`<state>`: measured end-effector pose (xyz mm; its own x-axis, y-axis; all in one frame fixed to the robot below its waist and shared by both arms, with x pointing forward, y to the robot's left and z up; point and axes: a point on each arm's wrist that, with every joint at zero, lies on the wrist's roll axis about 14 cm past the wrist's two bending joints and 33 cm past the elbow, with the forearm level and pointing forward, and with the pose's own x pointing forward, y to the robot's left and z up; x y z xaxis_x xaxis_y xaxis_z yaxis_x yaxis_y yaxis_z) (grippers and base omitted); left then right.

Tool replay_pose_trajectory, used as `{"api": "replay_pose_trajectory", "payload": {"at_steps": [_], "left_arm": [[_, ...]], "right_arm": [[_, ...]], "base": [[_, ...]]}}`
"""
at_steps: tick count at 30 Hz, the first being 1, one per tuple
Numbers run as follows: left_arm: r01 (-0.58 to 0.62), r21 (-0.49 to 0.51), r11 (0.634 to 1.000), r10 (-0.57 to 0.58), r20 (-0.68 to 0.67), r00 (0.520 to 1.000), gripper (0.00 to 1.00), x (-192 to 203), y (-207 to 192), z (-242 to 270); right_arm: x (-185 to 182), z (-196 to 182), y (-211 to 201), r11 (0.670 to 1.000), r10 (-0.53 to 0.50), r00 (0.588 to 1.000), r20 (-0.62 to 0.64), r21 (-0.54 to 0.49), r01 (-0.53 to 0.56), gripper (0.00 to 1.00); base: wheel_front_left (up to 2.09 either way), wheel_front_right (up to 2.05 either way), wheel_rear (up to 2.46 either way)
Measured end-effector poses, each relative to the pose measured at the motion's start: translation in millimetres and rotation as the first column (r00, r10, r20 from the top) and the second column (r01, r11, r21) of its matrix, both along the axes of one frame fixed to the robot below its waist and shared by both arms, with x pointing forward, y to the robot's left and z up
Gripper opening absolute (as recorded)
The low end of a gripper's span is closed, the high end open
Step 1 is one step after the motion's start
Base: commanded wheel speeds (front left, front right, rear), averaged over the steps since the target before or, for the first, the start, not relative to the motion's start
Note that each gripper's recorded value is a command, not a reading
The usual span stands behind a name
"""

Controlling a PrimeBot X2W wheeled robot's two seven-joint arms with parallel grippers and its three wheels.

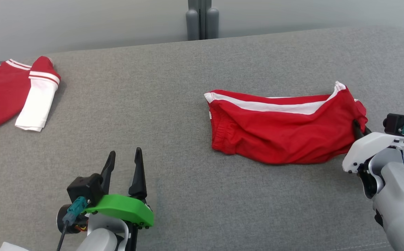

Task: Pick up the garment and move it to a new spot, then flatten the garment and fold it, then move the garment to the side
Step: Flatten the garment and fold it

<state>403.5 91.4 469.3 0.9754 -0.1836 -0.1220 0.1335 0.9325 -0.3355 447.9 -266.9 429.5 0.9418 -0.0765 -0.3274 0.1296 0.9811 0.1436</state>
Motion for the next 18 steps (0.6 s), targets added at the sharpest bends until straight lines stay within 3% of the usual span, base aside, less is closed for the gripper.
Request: {"api": "replay_pose_trajectory", "payload": {"at_steps": [2, 7, 12, 18], "left_arm": [[-0.009, 0.004, 1.000, 0.009, 0.002, 1.000, 1.00, -0.6, 3.5, 0.8], [-0.058, 0.017, 0.998, 0.058, 0.006, 0.998, 1.00, -4.9, 20.7, 2.2], [-0.115, 0.026, 0.993, 0.114, 0.012, 0.993, 1.00, -9.7, 39.8, 4.1], [-0.170, 0.015, 0.985, 0.170, 0.010, 0.985, 1.00, -16.5, 55.4, 4.5]], "right_arm": [[7.0, 6.0, 7.3, 1.000, 0.022, 1.000, 0.020, -0.004, -0.022, 0.00], [38.8, 40.2, 71.0, 0.986, 0.167, 0.977, 0.130, 0.009, -0.169, 0.00], [48.3, 57.8, 151.9, 0.937, 0.338, 0.926, 0.165, 0.034, -0.348, 0.00], [41.6, 44.7, 214.0, 0.865, 0.497, 0.863, 0.088, 0.022, -0.501, 0.00]], "base": [[0.00, 0.00, 0.00], [0.00, 0.00, 0.00], [0.00, 0.00, 0.00], [0.00, 0.00, 0.00]]}}
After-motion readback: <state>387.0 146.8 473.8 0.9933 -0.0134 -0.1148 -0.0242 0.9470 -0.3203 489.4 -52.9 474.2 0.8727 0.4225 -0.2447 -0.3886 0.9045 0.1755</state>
